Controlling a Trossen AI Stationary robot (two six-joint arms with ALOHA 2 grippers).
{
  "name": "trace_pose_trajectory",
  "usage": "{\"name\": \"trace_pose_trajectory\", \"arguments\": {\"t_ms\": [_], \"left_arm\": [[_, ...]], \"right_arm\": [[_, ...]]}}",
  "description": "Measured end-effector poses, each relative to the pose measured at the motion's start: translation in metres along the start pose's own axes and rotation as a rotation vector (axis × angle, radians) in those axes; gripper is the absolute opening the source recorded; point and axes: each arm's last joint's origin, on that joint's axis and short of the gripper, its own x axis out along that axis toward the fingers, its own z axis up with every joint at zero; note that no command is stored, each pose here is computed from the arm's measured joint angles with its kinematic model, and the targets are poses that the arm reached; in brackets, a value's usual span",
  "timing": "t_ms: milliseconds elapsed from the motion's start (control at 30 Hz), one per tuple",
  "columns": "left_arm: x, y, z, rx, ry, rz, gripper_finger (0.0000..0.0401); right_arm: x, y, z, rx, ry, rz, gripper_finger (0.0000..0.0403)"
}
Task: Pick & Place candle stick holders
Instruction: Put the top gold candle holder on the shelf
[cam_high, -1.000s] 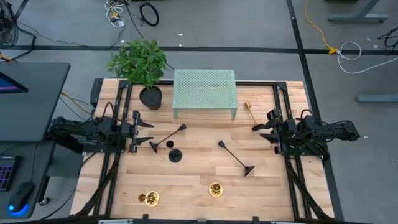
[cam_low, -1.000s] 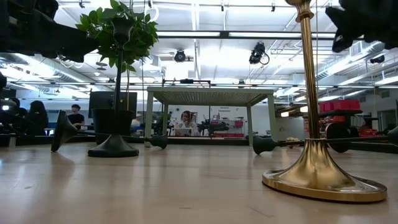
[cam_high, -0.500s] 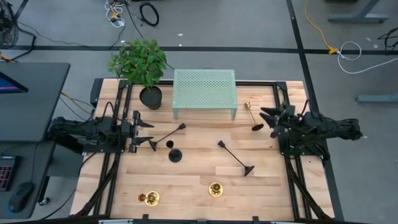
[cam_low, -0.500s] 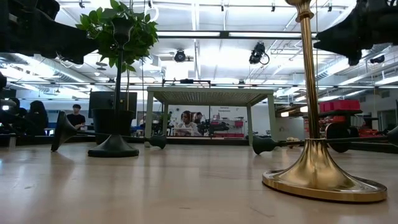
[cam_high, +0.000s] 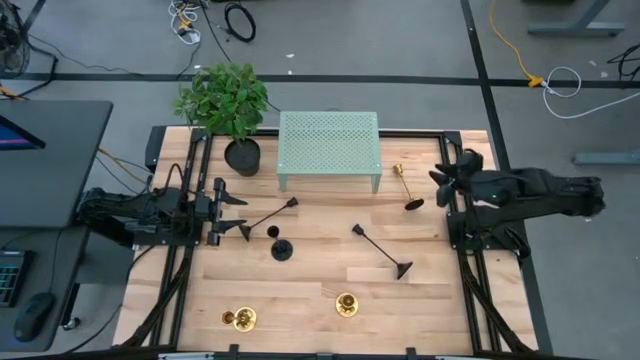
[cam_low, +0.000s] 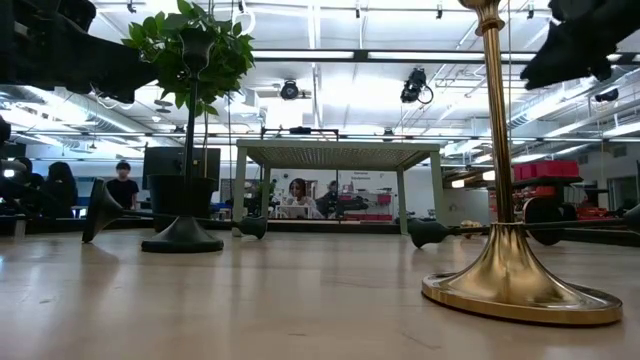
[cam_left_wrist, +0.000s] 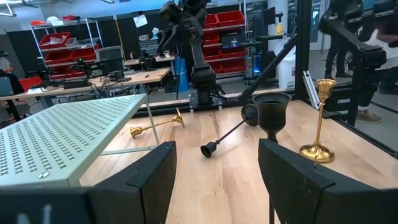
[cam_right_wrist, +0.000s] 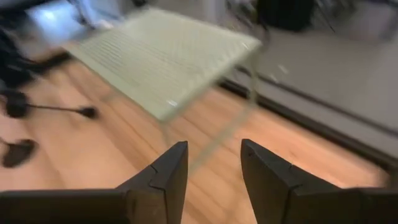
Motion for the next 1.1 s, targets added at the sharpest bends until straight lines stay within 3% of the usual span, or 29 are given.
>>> {"name": "trace_pose_trajectory", "arguments": {"t_ms": [333, 633, 1100], "left_arm": [[0.0, 0.0, 0.0, 0.0, -0.001, 0.0, 0.0227], [0.0, 0.0, 0.0, 0.001, -0.001, 0.0, 0.0227], [0.0, 0.0, 0.0, 0.001, 0.0, 0.003, 0.0227]], "right_arm": [[0.013, 0.008, 0.023, 0.033, 0.307, -0.299, 0.0149], [0.043, -0.002, 0.03, 0.113, 0.499, -0.464, 0.0149], [0.106, -0.011, 0.04, 0.12, 0.65, -0.413, 0.0149]]}}
